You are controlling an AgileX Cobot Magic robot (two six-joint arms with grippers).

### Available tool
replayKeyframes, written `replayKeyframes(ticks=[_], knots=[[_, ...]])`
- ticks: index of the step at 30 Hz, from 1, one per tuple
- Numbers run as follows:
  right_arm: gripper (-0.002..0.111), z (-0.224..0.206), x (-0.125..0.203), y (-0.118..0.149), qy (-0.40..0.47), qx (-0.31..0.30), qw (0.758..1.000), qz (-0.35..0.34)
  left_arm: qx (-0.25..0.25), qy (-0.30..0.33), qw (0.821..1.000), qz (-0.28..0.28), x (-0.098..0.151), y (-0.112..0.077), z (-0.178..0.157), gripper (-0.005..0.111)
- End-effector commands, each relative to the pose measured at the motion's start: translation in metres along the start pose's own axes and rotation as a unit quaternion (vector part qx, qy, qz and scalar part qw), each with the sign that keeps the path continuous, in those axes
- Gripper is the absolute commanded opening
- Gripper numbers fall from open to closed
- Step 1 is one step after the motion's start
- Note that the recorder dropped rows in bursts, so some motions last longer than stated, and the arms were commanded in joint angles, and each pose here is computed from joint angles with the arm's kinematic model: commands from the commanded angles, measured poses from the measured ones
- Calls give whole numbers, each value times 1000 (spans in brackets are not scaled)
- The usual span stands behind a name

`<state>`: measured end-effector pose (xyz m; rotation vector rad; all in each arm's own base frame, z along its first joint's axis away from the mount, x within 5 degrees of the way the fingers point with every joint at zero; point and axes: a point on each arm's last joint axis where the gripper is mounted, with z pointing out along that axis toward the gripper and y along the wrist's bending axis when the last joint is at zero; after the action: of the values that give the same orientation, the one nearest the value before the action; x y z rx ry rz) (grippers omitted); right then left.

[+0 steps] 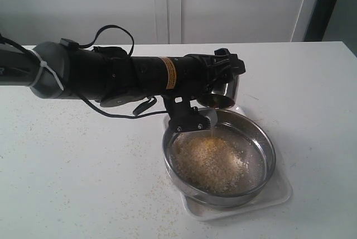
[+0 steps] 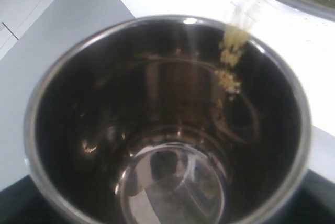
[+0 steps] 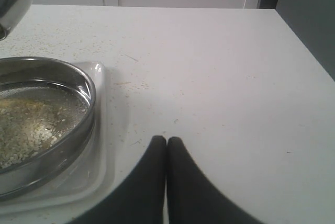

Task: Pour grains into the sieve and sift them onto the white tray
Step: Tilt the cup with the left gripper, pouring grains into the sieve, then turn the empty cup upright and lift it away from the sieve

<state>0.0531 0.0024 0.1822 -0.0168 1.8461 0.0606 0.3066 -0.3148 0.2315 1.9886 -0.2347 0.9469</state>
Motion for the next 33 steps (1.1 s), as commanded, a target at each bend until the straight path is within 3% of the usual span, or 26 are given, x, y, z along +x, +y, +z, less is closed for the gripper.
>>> replayKeyframes(ticks=[1,22,26,33], knots=[[0,0,0,0,-6,1,1000,0,-11,7,1000,9,5,8,-4,0],[0,0,0,0,-6,1,1000,0,-7,12,999,42,9,11,-8,0],[0,0,0,0,-6,1,1000,0,-6,17,1000,-5,10,11,-8,0],[0,0,0,0,-6,1,1000,0,-6,38,984,-176,14,10,-8,0]])
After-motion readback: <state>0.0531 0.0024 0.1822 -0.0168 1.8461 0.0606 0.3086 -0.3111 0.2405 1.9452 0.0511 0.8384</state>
